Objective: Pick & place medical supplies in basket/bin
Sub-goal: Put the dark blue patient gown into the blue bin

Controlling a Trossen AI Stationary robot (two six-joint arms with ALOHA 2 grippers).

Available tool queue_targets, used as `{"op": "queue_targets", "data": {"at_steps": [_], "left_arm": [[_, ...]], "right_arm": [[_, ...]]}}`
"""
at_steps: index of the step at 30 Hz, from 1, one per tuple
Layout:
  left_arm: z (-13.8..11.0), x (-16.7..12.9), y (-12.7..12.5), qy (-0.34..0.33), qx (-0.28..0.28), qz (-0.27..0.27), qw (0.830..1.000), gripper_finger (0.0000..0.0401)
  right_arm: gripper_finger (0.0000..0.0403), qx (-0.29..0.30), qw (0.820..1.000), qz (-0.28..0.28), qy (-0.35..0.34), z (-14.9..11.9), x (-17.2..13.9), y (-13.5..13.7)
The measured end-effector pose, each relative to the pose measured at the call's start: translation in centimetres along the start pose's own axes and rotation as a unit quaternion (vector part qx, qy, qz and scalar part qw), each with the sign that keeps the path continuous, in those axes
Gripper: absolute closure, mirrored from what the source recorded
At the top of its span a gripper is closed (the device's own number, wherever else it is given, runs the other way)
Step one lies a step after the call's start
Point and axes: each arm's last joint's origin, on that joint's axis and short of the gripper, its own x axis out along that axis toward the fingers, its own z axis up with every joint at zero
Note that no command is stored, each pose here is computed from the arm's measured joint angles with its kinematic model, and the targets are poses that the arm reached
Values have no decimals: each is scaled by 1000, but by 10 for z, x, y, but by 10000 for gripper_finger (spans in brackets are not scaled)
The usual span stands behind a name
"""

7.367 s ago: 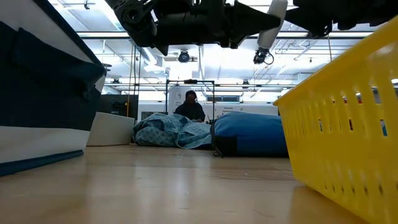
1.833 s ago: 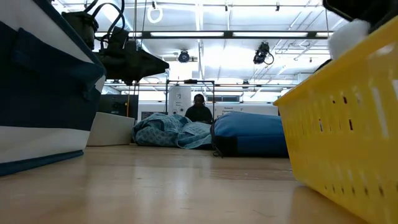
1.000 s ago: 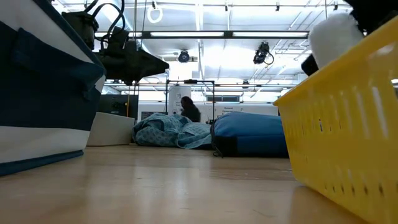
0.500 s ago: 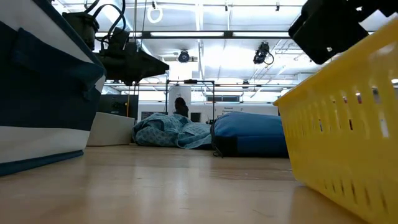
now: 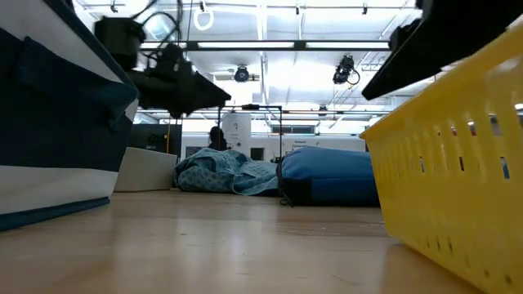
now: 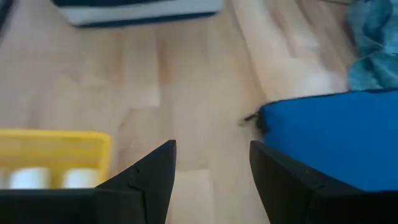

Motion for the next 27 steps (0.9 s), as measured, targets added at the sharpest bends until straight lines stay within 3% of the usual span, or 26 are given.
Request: {"op": "queue_targets", "data": {"at_steps": [4,13,19,21,27], "left_arm": [[5,21,-4,43,20,11,999,198],[23,58,-1,104,58,38,992,198],[30,67,6,103,45,8,994,198],[31,68,7,100,43,-2,994,198],[30,68,6,104,39,-20,994,198]], "right_arm": [[190,-3,1000,-21,2,5,4,-12],[190,-16,986,-163,21,8,8,-52],[190,-6,976,-213,44,13,0,-83],[190,-4,979,-195,66,13,-5,-89],[190,41,990,-22,134,9,-24,-81]]}}
